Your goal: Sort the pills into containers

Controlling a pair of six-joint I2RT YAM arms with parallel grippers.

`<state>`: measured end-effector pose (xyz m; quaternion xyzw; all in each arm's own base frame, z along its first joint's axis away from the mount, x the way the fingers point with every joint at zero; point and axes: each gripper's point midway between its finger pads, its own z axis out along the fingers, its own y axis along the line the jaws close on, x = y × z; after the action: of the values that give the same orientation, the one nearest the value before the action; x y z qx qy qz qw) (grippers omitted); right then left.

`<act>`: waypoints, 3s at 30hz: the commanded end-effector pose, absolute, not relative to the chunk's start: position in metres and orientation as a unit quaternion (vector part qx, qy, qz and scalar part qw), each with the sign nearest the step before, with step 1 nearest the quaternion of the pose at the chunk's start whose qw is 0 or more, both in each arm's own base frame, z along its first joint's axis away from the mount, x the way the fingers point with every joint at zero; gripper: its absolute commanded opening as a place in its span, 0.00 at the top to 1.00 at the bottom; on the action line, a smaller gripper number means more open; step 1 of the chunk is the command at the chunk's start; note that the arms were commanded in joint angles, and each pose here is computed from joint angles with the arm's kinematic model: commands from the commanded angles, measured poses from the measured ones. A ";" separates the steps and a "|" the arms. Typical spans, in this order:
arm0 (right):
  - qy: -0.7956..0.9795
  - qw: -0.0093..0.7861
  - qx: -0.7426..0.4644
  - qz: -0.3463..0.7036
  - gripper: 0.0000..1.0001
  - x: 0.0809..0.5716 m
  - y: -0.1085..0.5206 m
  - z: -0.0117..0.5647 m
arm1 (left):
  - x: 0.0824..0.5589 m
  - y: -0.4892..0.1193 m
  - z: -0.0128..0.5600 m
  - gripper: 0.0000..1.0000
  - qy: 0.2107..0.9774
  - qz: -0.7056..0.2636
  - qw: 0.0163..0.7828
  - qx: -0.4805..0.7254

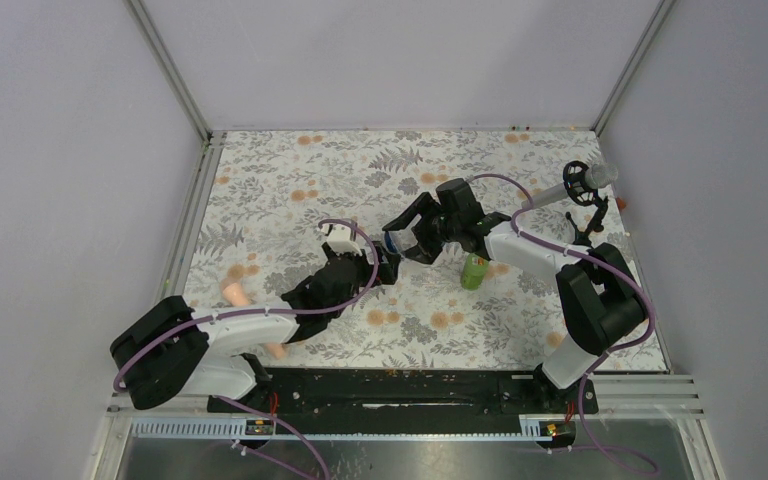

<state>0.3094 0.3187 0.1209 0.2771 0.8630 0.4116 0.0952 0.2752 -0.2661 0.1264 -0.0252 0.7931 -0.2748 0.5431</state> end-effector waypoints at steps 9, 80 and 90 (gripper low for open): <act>0.887 0.028 0.218 0.406 0.51 0.259 0.338 0.119 | 0.306 -0.268 0.169 0.02 0.752 -0.303 0.581 -0.068; 0.912 0.129 -0.039 0.388 0.00 0.241 0.295 0.099 | 0.253 -0.257 0.108 1.00 0.768 -0.381 0.506 0.094; 0.882 0.208 -0.121 0.406 0.03 0.243 0.292 0.132 | 0.232 -0.286 0.136 1.00 0.711 -0.450 0.498 0.208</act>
<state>0.2406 0.2940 0.1178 -0.0740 0.8989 0.3983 0.1669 0.2379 -0.2649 0.0924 0.1420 0.7783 -0.3946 0.4672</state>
